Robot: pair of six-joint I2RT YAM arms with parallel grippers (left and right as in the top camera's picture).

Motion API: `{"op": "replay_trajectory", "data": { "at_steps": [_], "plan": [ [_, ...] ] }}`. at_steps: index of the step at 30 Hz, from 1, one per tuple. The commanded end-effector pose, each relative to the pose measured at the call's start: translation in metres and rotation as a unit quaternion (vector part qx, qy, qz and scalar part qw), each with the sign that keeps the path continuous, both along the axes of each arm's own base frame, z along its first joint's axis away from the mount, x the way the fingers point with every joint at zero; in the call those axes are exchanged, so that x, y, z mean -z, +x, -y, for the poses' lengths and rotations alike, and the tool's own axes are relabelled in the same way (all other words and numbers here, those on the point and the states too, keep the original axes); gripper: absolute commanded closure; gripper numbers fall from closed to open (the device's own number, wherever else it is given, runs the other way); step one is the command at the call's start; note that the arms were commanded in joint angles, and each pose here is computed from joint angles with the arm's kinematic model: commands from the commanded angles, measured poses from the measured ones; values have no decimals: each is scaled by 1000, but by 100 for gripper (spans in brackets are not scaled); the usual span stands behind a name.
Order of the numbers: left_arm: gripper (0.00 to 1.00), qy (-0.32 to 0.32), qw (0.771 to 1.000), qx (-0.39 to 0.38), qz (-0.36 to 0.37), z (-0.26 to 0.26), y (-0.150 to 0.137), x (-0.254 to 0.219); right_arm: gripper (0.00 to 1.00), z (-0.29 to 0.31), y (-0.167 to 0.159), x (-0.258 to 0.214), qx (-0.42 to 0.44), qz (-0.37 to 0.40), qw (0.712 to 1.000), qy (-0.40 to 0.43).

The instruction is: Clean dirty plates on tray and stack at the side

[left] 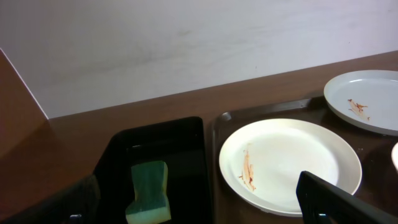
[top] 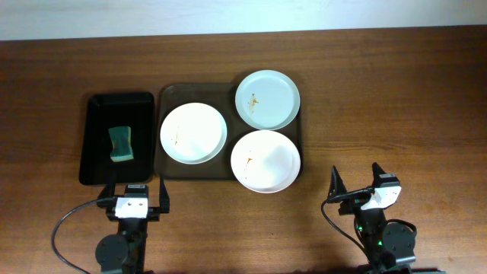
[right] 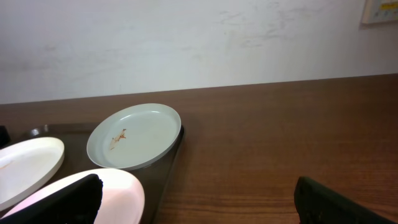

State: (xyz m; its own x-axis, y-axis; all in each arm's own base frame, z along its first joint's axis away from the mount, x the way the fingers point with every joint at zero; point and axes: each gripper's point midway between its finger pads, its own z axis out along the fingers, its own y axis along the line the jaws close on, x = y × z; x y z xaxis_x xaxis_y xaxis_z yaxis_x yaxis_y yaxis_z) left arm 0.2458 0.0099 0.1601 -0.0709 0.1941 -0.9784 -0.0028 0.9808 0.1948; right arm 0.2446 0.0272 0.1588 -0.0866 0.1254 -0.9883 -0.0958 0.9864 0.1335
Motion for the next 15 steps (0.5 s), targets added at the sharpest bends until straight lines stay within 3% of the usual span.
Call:
{"op": "replay_trajectory", "data": {
  "at_steps": [1, 15],
  "plan": [
    [1, 8, 1000, 0, -2, 0, 0, 2, 2, -2, 0, 3, -4, -3, 1000, 1],
    [1, 8, 1000, 1, -1, 0, 0, 1, 2, -2, 0, 3, -5, -3, 1000, 1]
  ]
}}
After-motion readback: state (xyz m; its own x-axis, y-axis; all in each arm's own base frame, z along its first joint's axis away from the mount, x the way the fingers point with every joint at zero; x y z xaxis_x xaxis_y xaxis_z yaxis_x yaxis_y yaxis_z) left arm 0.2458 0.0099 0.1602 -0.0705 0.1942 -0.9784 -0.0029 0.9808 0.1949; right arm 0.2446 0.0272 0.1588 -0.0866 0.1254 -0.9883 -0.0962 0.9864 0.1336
